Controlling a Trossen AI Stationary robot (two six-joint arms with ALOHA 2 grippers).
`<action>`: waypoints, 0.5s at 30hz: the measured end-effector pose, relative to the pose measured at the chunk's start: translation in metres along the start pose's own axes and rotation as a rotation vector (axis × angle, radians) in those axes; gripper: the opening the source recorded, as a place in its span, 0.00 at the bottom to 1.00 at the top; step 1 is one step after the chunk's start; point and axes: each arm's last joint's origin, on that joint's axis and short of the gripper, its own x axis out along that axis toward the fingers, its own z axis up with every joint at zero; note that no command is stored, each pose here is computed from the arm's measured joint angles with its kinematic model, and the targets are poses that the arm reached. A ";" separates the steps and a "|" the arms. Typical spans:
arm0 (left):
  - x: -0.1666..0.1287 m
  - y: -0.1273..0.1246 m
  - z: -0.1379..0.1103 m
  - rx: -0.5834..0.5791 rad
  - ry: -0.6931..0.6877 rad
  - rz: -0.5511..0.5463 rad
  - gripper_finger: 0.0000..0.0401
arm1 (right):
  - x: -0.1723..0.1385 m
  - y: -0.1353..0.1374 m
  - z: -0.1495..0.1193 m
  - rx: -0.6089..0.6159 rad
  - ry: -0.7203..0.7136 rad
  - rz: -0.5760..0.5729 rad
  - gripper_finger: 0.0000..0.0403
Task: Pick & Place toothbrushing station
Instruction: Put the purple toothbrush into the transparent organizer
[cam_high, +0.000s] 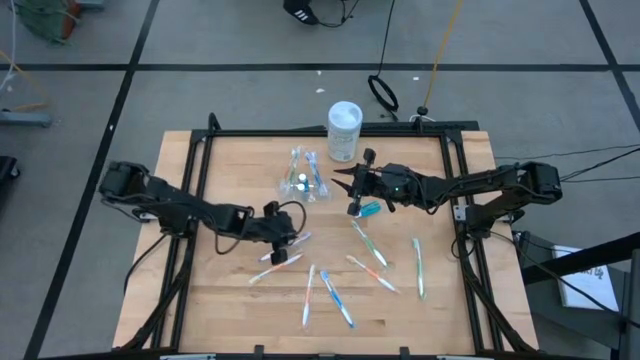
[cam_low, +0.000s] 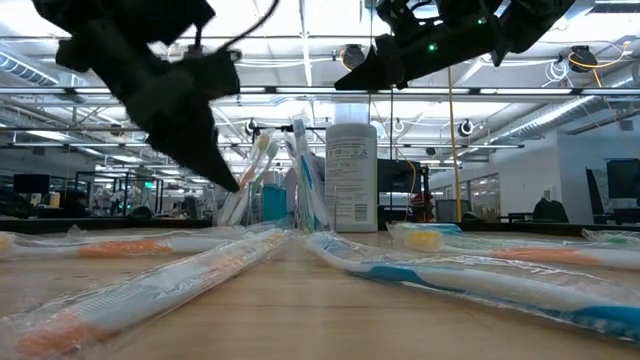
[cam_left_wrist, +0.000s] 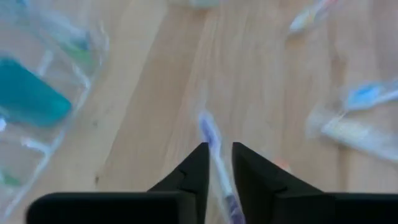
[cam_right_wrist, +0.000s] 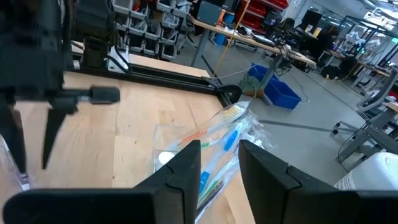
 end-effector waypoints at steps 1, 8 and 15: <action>0.004 0.001 -0.003 0.000 0.019 0.005 0.23 | 0.000 0.000 0.000 0.000 0.000 0.000 0.25; 0.032 0.000 -0.005 -0.003 -0.002 -0.092 0.40 | 0.000 0.000 0.000 0.000 0.001 0.000 0.25; 0.047 0.012 -0.011 0.002 0.030 -0.048 0.37 | 0.000 0.000 0.000 -0.001 0.005 0.001 0.25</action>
